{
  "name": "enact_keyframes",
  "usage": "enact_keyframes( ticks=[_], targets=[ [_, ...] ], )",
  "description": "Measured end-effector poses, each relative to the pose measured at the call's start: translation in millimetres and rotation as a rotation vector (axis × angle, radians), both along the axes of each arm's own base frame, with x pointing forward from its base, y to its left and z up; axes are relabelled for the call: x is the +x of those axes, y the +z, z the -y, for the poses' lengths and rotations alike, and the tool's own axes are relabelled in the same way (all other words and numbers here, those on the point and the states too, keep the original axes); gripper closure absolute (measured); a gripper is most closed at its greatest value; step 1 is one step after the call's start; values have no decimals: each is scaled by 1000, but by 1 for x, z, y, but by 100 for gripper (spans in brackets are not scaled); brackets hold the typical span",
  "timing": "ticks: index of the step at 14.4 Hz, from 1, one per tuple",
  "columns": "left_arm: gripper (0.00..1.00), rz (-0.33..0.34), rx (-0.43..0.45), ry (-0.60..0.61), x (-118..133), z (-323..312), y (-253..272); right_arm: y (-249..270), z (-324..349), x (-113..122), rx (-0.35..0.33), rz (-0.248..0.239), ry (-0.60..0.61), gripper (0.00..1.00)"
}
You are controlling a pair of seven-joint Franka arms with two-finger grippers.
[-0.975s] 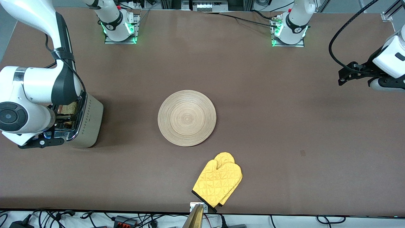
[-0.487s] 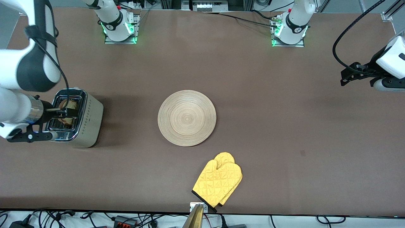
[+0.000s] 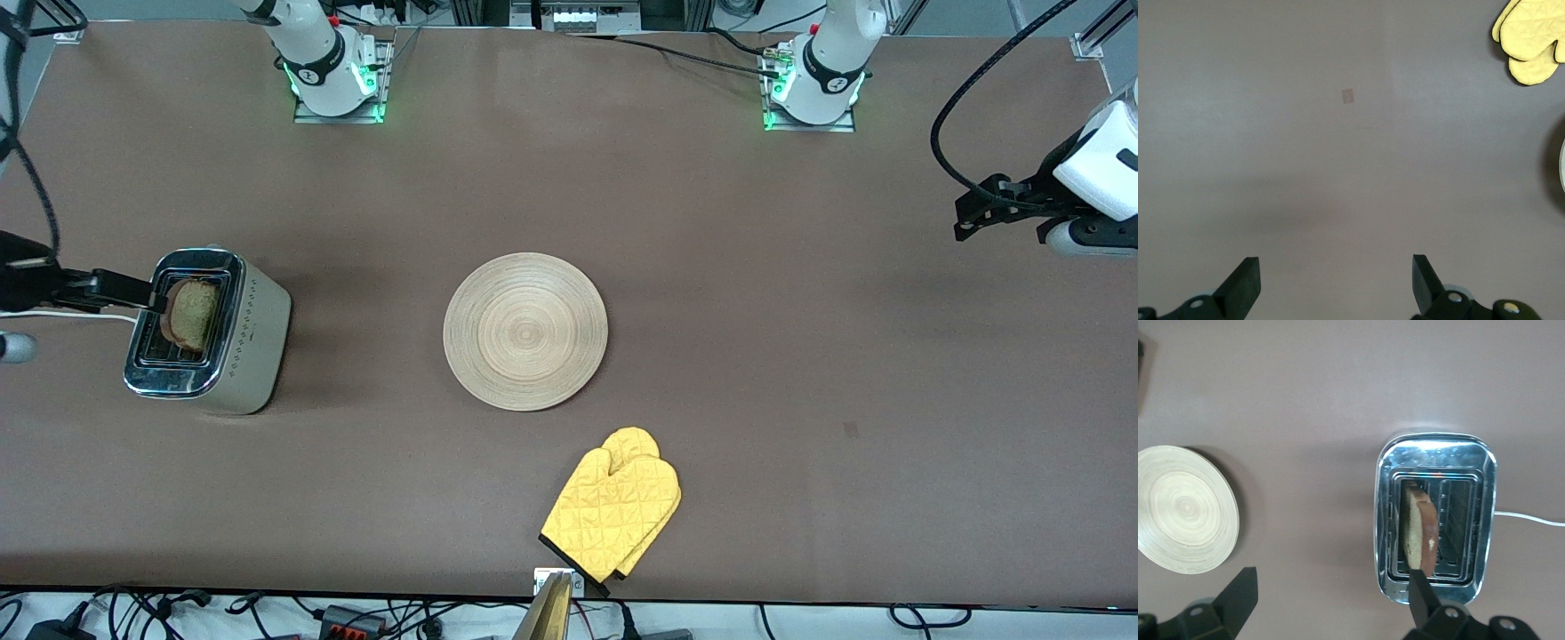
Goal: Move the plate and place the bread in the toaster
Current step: 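Open the right gripper and raise it away from the toaster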
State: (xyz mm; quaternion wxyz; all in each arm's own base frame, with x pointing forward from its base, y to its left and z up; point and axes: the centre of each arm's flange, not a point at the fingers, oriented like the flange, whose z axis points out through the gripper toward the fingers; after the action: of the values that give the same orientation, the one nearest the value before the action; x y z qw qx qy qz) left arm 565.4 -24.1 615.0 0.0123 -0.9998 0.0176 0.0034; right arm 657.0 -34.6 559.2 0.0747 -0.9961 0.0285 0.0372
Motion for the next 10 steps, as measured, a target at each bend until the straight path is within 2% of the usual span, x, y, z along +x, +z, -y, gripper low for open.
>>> enact_keyframes(
  ticks=[2, 5, 6, 8, 10],
  targets=[
    [0, 0, 0, 0, 0, 0, 0, 4, 13, -3, 0, -4, -18, 0],
    [0, -1, 0, 2, 0, -1, 0, 7, 26, -19, -39, -91, -20, 0],
    [0, -1, 0, 3, 0, -1, 0, 16, 27, -26, -60, -103, -17, 0],
    [0, -3, 0, 5, 0, -3, -1, 36, 29, -41, -90, -75, -16, 0],
    [0, -8, 0, 5, 0, -3, -2, 45, 26, -56, -95, 3, 1, 0]
  ],
)
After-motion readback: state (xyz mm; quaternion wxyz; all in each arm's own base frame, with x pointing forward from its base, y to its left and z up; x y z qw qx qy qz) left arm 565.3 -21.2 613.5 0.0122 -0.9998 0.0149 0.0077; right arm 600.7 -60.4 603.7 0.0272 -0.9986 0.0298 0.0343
